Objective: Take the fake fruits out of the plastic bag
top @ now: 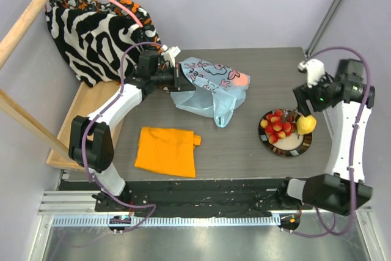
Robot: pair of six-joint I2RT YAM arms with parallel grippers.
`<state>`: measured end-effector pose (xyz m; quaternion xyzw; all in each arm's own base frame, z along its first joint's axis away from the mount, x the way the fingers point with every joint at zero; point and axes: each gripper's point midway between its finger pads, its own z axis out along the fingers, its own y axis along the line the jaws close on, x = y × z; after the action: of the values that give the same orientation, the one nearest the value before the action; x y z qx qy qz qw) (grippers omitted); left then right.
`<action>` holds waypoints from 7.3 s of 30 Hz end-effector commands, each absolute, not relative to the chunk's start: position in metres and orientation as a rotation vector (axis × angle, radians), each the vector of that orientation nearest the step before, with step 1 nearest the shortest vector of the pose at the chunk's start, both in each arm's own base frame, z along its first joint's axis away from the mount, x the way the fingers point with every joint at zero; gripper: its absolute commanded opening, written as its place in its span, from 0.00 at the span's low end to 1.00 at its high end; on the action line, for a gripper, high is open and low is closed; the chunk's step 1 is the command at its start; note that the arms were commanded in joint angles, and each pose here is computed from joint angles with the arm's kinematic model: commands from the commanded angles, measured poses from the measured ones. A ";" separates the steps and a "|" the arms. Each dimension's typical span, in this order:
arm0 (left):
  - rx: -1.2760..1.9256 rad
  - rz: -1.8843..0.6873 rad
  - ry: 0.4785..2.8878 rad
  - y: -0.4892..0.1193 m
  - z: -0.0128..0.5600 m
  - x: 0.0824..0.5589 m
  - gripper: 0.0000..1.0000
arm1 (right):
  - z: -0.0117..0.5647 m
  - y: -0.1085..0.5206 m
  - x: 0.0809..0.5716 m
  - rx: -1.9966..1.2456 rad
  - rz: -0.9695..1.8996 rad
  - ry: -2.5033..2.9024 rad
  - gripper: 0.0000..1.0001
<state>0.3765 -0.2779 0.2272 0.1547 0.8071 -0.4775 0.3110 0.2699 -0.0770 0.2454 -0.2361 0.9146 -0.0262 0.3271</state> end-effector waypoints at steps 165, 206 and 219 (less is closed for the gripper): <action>0.552 -0.827 2.357 -0.178 0.152 0.272 0.00 | 0.163 0.292 0.338 -0.889 0.492 2.246 0.03; 0.783 -1.098 2.000 -0.201 0.285 0.218 0.00 | 0.147 0.232 0.357 -0.985 0.076 2.125 0.13; 0.553 -1.109 2.040 -0.181 0.273 0.239 0.33 | 0.160 0.237 0.314 -1.044 0.268 2.166 0.15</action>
<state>0.2335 -0.1796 0.3088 0.2518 0.7656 -0.4185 0.4186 0.2897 0.2064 0.1503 -0.3959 0.8486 0.0777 0.3421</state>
